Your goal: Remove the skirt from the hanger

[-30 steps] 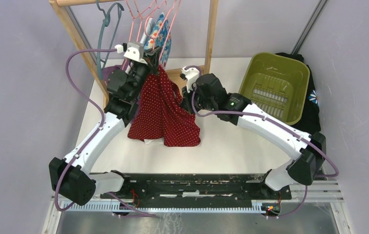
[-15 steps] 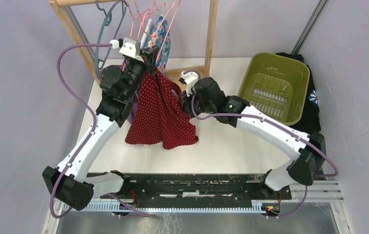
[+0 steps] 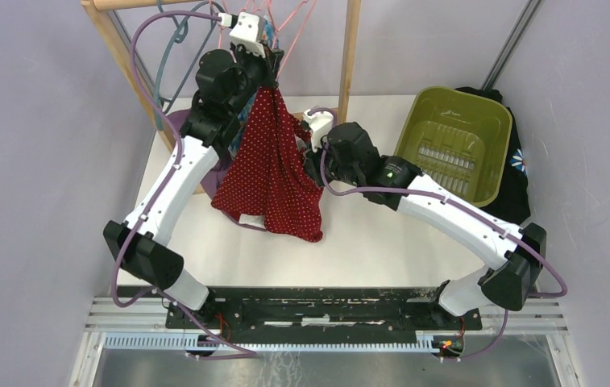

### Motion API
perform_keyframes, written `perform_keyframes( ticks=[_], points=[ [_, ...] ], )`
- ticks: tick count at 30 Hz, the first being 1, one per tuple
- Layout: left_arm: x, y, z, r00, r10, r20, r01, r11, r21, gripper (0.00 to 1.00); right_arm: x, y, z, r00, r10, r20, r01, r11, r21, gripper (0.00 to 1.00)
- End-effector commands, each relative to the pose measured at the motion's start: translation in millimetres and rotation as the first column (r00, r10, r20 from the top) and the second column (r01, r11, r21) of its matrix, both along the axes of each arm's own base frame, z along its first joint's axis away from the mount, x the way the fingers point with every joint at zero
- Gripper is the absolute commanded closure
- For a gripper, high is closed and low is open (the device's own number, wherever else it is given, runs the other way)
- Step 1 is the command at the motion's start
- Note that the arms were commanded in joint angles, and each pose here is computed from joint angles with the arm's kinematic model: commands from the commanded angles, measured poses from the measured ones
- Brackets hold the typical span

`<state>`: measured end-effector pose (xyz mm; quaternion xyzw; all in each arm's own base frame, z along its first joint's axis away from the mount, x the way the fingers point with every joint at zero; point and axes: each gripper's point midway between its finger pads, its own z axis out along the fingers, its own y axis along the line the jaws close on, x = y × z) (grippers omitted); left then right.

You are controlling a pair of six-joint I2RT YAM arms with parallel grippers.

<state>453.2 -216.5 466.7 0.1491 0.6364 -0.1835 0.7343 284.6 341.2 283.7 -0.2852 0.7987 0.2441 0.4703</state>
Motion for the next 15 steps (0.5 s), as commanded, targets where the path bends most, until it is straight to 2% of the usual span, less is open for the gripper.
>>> perform_keyframes(
  ticks=[1,9,15],
  points=[
    [-3,17,54,0.994,0.077,0.082,-0.07,0.993,-0.091,0.97,2,1,28,0.998,0.0,0.063,-0.002,1.0,0.026,0.99],
    [12,25,73,0.984,0.152,0.087,-0.14,0.981,-0.137,0.97,7,2,33,0.997,-0.005,0.082,0.003,1.0,0.022,0.99],
    [39,18,66,0.983,0.177,0.044,-0.169,0.975,-0.144,0.97,8,-2,36,0.996,-0.016,0.093,0.015,1.0,0.014,0.99]
  ],
)
